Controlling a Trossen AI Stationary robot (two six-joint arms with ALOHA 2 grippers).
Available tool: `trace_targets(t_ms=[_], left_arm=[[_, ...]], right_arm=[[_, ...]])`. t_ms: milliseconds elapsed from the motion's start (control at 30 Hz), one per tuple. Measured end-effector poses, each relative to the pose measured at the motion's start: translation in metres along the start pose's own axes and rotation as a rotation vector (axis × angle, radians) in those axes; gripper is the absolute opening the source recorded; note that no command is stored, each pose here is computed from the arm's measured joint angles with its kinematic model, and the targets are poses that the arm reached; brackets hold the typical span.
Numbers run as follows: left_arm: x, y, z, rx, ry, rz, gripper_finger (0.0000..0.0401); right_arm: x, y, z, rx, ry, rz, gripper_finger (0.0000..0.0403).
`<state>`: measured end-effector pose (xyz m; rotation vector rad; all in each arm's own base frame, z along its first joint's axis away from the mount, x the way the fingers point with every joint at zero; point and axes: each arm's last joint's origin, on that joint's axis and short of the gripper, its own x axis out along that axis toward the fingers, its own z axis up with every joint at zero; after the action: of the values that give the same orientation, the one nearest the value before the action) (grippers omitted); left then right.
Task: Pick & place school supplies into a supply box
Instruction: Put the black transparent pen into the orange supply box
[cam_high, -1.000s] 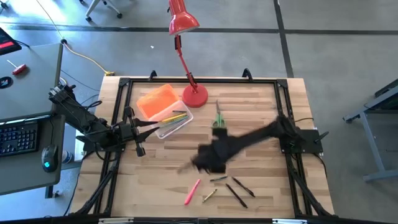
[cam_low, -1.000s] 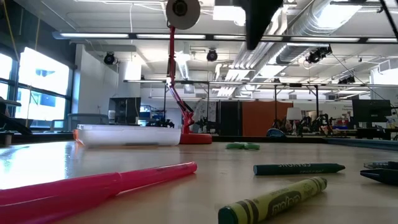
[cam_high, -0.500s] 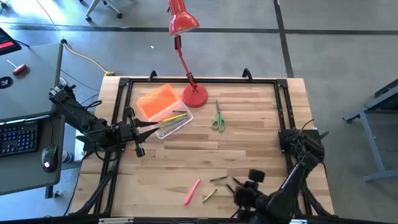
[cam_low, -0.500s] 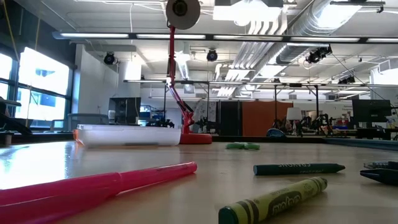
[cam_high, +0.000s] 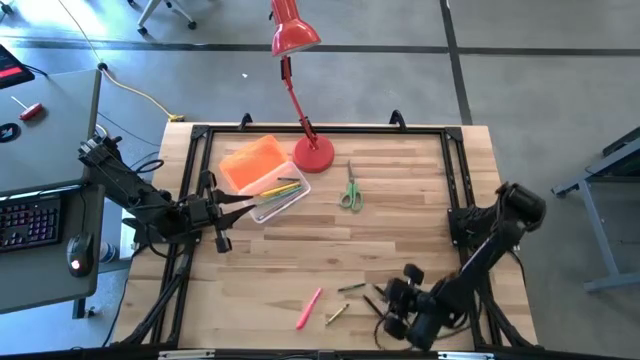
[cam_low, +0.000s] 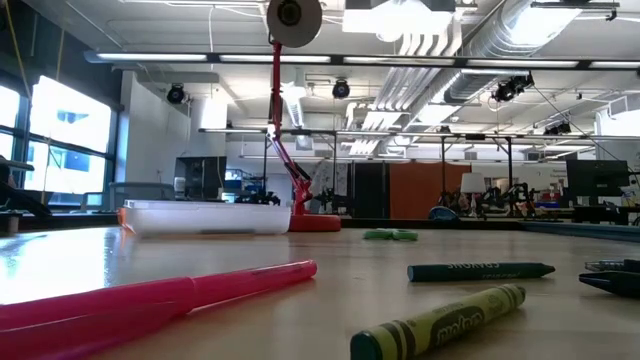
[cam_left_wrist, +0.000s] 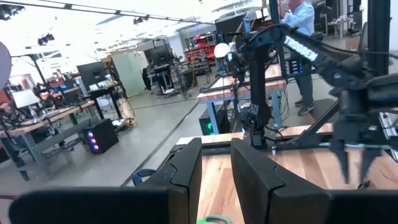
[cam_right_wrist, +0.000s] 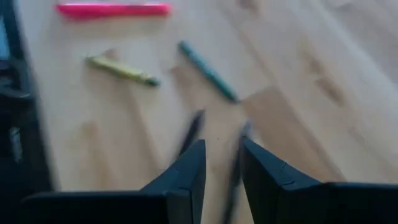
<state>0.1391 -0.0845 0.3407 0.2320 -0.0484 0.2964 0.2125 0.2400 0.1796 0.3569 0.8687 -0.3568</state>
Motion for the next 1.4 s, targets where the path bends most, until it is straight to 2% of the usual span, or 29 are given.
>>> trace_targets(t_ms=[67, 167, 300, 433, 800, 933, 1233, 1400], left_arm=[[0.000, 0.000, 0.000, 0.002, 0.000, 0.000, 0.0117], [0.000, 0.000, 0.000, 0.003, 0.000, 0.000, 0.0117], [0.000, 0.000, 0.000, 0.003, -0.001, 0.000, 0.0117], [0.000, 0.000, 0.000, 0.003, 0.000, 0.001, 0.0117], [0.000, 0.000, 0.000, 0.004, 0.001, 0.001, 0.0117], [0.000, 0.000, 0.000, 0.004, 0.001, 0.001, 0.0117], [0.000, 0.000, 0.000, 0.005, 0.002, 0.002, 0.0117], [0.000, 0.000, 0.000, 0.007, 0.003, 0.003, 0.0117]], right_arm=[[0.008, -0.015, -0.005, 0.009, -0.010, -0.018, 0.0078], [0.024, -0.036, -0.012, 0.045, 0.061, -0.046, 0.0079], [0.040, -0.044, -0.012, 0.072, 0.104, 0.019, 0.0079], [0.044, -0.042, -0.008, 0.046, 0.083, 0.071, 0.0082], [0.048, -0.044, -0.004, 0.043, 0.166, 0.094, 0.0127], [0.049, -0.043, -0.003, 0.043, 0.131, 0.090, 0.0133], [0.073, -0.041, -0.020, -0.048, 0.117, 0.028, 0.0119], [0.079, -0.042, -0.029, -0.059, 0.047, -0.022, 0.0086]])
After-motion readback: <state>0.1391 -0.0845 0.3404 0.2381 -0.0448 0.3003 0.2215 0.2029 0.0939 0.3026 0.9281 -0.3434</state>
